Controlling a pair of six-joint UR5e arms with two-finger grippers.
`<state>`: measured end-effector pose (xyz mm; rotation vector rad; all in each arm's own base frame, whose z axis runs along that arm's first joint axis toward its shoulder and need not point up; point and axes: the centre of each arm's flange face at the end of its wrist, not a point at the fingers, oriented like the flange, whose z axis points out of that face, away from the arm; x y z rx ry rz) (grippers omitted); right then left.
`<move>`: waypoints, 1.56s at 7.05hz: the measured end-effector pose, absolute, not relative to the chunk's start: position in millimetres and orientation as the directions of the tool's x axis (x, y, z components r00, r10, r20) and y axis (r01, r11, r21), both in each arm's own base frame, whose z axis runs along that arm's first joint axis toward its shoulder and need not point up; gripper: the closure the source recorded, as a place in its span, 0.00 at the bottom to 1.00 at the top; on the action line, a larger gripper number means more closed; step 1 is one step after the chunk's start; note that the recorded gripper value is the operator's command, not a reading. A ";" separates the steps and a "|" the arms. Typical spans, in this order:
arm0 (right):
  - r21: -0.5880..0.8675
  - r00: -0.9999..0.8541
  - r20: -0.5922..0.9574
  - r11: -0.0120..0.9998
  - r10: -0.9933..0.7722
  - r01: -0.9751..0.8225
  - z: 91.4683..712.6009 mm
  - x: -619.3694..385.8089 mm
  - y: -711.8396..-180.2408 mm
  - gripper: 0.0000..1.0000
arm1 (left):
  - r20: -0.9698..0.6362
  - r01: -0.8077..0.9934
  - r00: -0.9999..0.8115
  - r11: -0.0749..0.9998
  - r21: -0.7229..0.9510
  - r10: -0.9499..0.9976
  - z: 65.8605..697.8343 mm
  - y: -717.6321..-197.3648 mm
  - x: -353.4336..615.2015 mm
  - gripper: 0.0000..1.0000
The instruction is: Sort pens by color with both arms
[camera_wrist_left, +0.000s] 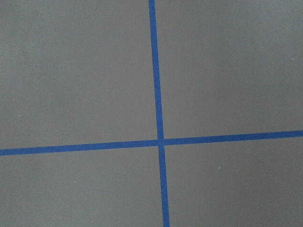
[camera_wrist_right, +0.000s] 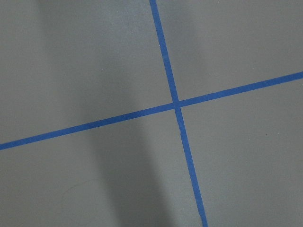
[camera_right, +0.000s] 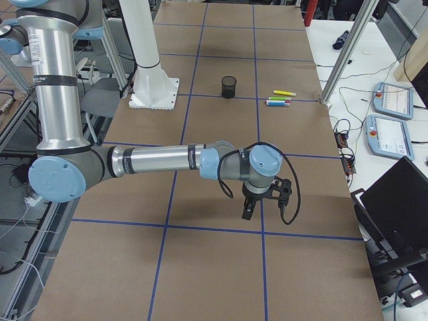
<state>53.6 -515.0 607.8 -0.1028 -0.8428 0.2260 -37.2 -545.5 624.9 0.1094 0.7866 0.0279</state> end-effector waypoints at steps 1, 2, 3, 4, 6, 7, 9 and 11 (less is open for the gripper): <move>-0.178 0.643 0.728 0.971 0.238 -0.158 607.4 53.7 -515.1 0.00 | -0.706 0.015 0.705 0.994 0.106 0.064 627.4 -542.5 -37.5 0.00; -0.177 0.643 0.728 0.971 0.237 -0.158 606.9 53.9 -515.3 0.00 | -0.708 0.016 0.704 0.995 0.102 0.061 630.7 -536.8 -38.2 0.00; -0.177 0.643 0.728 0.971 0.237 -0.158 606.6 53.9 -515.5 0.00 | -0.710 0.018 0.702 0.995 0.101 0.059 631.7 -531.9 -39.6 0.00; -0.177 0.644 0.728 0.971 0.237 -0.158 606.8 53.9 -515.5 0.00 | -0.711 0.021 0.701 0.995 0.099 0.056 632.5 -529.5 -41.5 0.00; -0.179 0.645 0.726 0.971 0.239 -0.158 607.9 54.0 -515.5 0.00 | -0.712 0.023 0.700 0.995 0.096 0.052 633.8 -528.3 -42.7 0.00; -0.180 0.645 0.726 0.971 0.240 -0.158 608.5 54.0 -515.5 0.00 | -0.712 0.024 0.701 0.995 0.095 0.051 634.1 -528.0 -43.0 0.00; -0.183 0.646 0.724 0.970 0.242 -0.159 609.9 54.1 -515.0 0.00 | -0.711 0.024 0.701 0.995 0.094 0.050 634.5 -527.9 -43.0 0.00; -0.184 0.645 0.725 0.970 0.242 -0.158 610.2 53.9 -514.8 0.00 | -0.711 0.024 0.701 0.995 0.093 0.049 635.0 -527.9 -43.1 0.00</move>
